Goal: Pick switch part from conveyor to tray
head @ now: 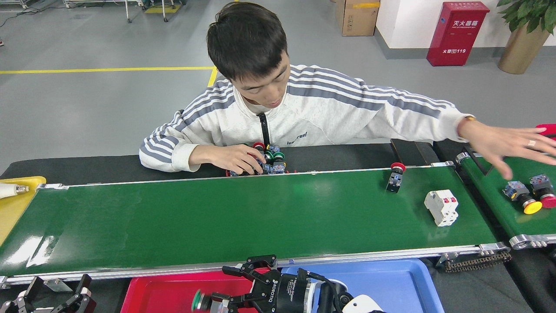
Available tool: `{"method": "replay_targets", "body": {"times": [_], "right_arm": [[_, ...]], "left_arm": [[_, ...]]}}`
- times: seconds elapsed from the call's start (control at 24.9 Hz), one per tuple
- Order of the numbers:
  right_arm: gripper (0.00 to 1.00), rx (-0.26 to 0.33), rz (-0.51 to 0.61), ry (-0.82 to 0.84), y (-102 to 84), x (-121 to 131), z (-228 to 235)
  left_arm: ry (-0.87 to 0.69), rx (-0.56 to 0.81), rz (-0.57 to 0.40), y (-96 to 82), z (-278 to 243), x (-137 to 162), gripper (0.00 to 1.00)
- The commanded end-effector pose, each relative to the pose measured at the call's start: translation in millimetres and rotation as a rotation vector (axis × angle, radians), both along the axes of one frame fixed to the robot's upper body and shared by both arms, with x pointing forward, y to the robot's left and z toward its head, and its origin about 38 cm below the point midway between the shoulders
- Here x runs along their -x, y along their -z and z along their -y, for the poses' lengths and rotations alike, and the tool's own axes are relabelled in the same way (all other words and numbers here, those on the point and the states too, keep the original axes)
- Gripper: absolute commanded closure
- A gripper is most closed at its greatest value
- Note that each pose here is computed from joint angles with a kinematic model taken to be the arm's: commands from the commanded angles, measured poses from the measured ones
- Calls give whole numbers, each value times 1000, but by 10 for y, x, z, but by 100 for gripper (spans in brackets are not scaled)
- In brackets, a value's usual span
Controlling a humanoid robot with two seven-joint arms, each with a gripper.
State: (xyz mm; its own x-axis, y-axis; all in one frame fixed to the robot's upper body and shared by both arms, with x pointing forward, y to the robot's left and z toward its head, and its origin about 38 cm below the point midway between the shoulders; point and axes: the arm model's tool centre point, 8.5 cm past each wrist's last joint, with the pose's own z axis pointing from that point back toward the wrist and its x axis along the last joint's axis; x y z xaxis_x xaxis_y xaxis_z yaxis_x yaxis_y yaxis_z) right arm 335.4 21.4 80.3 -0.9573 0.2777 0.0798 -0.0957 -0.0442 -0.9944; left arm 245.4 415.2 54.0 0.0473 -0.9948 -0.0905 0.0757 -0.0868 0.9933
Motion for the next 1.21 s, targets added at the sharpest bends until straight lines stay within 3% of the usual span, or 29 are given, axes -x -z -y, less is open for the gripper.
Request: {"method": "replay_targets", "body": {"times": [0.0,0.08,0.16,0.2,0.32,0.4,0.6,0.68,0.8,0.96,1.17], "right_arm": [[2,-56,14,116,-157,-210,221],[12,-104,-43,353,-66,-283,631],[14,-134,-93,711,27,-267,1202],[14,-150,-129,926,106,-193,1526],[12,-123,-176,1247,282,136,1995],[5,-117,-173,1316,276,121,2107],[5,-104,-154,1346,257,78,2230],[5,-99,-112,1349,170,-48,2268],[5,-25,-64,1360,198,-246,2371],[5,25,-36,1356,205,-496,2458],[4,42,-32,1329,174,-742,2366]], "left_arm": [[-11,-10,17,-57,-35,7,0],[-17,-13,10,-45,-55,47,0],[-19,-14,8,-44,-68,68,0],[-18,-13,2,-30,-67,88,0],[-17,-15,-4,-18,-70,109,0],[-19,-14,-10,2,-77,114,0],[-12,-15,-11,1,-71,110,0],[-12,-15,-10,-3,-71,104,0],[-10,-15,-14,9,-68,106,0],[-10,-16,-14,8,-73,101,0],[-7,-16,-12,11,-62,75,0]]}}
